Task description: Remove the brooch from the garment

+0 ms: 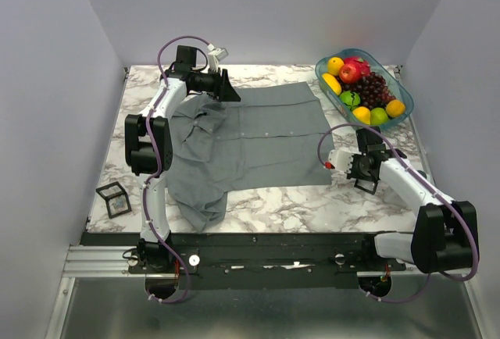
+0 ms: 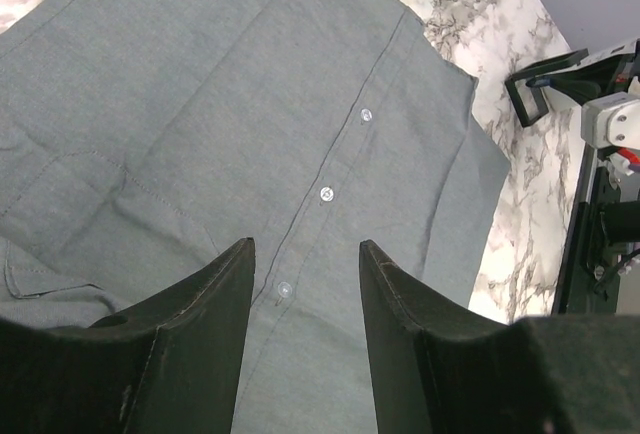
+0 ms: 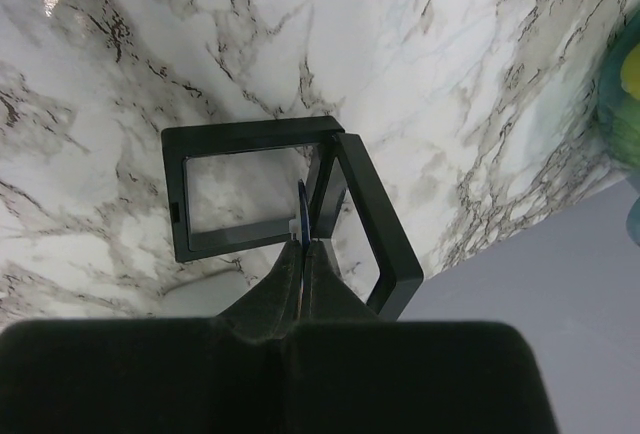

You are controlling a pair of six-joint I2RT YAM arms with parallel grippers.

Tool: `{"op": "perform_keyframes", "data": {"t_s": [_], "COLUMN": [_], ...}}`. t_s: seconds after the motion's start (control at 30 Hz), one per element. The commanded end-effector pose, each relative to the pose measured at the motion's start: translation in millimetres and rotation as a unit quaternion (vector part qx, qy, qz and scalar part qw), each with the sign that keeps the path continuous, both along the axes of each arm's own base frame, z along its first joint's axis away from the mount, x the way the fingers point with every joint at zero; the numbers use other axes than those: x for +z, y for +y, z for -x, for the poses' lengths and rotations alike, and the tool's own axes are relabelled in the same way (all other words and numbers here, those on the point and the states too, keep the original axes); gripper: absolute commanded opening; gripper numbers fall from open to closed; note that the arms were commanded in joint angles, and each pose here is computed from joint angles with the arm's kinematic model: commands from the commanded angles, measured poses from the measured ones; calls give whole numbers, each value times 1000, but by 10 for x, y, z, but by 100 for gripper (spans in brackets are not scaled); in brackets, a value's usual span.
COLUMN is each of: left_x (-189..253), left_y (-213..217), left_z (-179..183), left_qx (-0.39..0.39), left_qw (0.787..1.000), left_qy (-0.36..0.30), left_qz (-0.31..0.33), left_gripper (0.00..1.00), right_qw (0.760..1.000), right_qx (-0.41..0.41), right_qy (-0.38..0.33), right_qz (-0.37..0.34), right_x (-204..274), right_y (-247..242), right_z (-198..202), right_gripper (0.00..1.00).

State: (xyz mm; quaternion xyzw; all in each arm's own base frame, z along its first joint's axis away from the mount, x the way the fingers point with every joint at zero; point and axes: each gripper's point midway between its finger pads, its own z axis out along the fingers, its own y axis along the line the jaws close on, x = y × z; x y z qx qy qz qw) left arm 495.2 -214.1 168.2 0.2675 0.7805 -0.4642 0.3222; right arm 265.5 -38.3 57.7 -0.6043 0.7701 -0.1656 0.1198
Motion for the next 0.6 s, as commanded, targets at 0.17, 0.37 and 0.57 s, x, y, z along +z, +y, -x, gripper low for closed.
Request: {"op": "perform_keyframes", "data": {"t_s": [0.17, 0.37, 0.57], "left_x": [183, 162, 150], "left_y": [-24, -21, -27], "left_z": [40, 50, 56], "left_qx": [-9, -9, -8], "left_qw": [1000, 1000, 1000], "left_qy": [-14, -13, -11], "left_qz": [17, 16, 15], "left_gripper": [55, 55, 55], "right_qw": [1000, 999, 998], "right_qx": [-12, -15, -40], "right_qy": [4, 28, 51], "right_qz": [27, 23, -16], "right_x": [-75, -231, -213], "right_y": [-103, -91, 17], "right_z": [-19, 67, 120], "right_gripper": [0, 0, 8]}}
